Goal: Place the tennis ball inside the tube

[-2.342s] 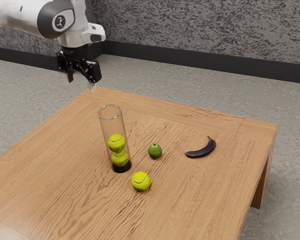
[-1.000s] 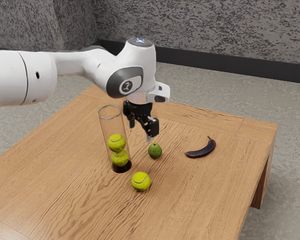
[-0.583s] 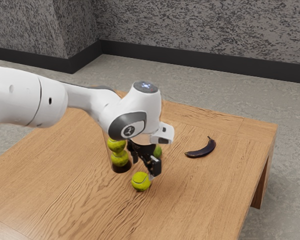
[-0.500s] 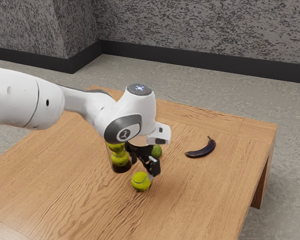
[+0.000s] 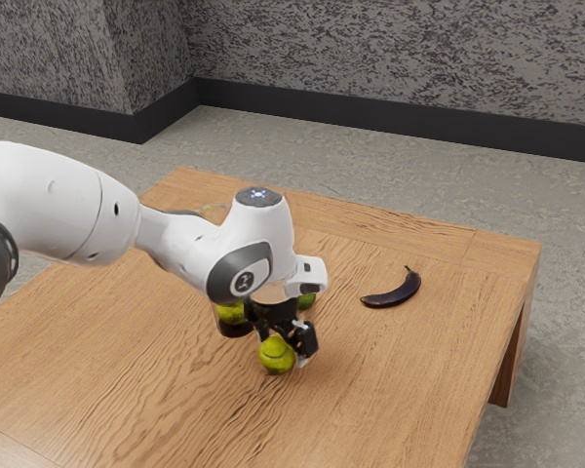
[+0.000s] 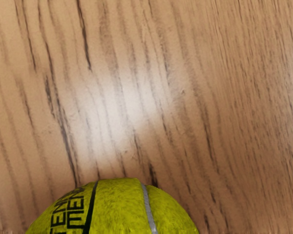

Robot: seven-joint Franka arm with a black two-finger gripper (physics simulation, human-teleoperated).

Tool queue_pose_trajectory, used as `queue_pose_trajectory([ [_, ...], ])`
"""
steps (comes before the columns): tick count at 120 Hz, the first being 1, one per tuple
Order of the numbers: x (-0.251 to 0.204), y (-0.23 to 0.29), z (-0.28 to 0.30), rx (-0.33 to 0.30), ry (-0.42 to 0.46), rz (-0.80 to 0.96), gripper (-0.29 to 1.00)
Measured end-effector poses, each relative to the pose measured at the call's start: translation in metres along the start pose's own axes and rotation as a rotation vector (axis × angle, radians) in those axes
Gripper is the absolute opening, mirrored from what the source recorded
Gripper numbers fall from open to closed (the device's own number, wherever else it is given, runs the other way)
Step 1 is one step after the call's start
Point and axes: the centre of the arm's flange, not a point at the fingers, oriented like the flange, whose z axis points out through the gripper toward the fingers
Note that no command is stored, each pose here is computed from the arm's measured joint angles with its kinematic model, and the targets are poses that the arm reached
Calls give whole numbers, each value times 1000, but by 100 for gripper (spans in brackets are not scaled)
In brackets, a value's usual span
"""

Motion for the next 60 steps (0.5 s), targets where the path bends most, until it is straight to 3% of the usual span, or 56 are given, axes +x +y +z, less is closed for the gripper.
queue_pose_trajectory([
  [33,-2,-13,17,-41,-12,-52,70],
  [60,-2,-14,20,-52,-10,-55,49],
])
